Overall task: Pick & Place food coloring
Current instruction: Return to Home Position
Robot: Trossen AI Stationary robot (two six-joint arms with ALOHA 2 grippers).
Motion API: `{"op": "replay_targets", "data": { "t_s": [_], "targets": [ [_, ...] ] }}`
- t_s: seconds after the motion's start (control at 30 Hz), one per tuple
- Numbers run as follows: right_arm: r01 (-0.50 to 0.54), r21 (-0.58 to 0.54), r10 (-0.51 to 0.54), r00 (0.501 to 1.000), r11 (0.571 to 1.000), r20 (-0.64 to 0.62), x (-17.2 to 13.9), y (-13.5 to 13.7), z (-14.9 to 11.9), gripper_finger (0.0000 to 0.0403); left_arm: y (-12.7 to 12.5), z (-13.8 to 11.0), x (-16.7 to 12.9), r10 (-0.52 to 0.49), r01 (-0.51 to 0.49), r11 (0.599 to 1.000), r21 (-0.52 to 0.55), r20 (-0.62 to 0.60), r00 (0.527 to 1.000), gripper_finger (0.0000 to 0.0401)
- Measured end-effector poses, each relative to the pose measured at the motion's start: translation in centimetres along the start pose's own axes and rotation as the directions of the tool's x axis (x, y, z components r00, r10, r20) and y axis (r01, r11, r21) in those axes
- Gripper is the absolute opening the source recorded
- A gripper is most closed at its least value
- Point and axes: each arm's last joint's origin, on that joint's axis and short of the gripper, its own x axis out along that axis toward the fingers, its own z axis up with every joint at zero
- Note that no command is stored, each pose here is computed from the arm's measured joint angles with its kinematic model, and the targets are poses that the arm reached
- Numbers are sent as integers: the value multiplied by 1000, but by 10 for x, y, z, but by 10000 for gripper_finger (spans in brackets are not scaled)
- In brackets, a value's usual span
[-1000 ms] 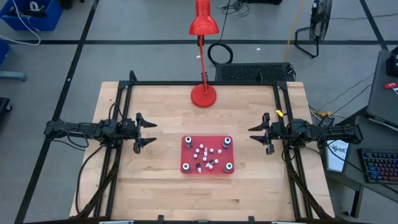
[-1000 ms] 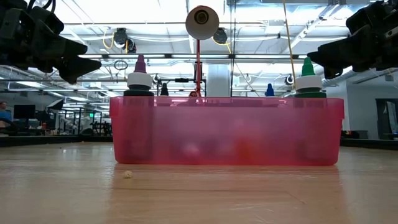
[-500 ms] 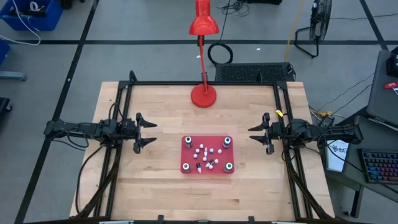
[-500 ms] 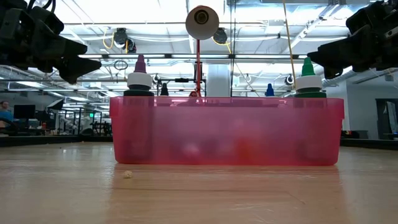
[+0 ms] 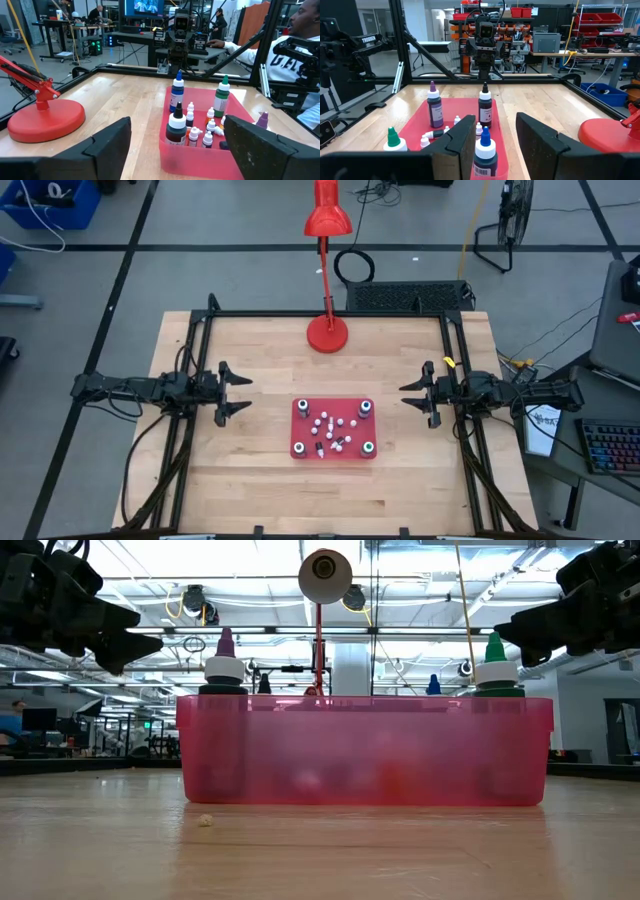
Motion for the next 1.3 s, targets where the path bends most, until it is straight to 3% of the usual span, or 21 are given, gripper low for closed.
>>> {"op": "replay_targets", "data": {
  "t_s": [1.3],
  "targets": [
    [0,0,0,1000,1000,0,0,0,0,130,0,0,0,0,0,1000,0,0,1000,305]
  ]
}}
